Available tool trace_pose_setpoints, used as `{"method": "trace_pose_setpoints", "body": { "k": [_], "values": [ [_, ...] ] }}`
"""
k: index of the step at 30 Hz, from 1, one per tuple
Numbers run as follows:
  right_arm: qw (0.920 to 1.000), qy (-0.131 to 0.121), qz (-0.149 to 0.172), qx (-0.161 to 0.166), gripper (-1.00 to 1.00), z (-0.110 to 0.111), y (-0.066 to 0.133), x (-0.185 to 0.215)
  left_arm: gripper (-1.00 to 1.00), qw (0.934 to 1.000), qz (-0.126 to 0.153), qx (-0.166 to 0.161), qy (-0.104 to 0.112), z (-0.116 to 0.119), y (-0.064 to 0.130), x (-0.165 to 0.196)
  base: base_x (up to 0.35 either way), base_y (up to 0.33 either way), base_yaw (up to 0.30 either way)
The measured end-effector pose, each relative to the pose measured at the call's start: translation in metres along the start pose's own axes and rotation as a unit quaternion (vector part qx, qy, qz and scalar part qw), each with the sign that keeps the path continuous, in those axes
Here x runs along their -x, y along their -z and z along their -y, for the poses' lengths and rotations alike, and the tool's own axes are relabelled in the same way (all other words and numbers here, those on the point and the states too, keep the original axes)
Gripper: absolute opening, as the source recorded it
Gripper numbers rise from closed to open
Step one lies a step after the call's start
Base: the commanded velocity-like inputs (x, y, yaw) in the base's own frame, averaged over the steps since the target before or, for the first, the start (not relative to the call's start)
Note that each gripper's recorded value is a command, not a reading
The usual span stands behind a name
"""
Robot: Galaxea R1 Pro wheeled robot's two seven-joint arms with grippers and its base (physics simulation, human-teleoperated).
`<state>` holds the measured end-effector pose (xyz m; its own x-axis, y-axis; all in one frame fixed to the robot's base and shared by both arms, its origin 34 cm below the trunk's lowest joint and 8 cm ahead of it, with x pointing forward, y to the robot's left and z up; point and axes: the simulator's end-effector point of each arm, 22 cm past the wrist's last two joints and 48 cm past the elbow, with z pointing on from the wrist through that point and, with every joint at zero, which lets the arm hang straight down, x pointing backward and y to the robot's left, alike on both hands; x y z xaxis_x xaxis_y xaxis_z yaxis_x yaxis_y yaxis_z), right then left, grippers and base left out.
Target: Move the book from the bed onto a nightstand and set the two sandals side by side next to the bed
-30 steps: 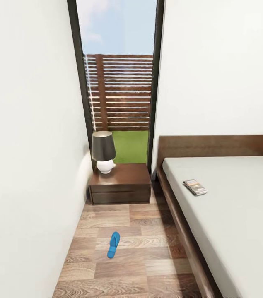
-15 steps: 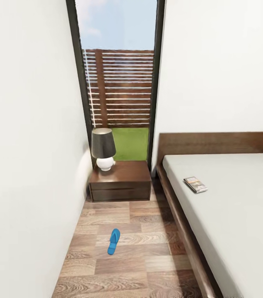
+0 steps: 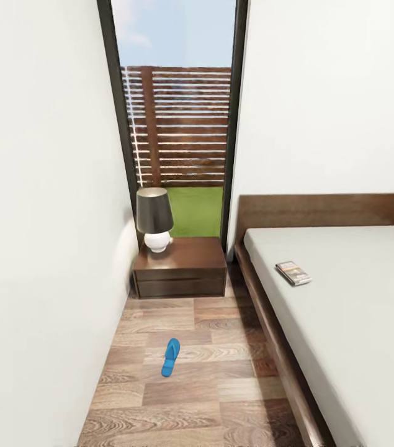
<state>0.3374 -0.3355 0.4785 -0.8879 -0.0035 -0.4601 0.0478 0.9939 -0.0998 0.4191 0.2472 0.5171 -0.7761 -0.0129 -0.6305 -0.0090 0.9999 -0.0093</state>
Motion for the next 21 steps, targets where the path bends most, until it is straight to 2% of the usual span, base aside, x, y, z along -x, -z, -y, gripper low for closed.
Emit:
{"method": "trace_pose_setpoints", "body": {
  "k": [21],
  "values": [
    [0.9999,0.002,-0.017,0.000,1.00,0.000,0.000,-0.013,1.00,0.9999,-0.017,0.000,0.000,0.000,-0.001,-0.014,0.000,0.000,0.000]
  ]
}}
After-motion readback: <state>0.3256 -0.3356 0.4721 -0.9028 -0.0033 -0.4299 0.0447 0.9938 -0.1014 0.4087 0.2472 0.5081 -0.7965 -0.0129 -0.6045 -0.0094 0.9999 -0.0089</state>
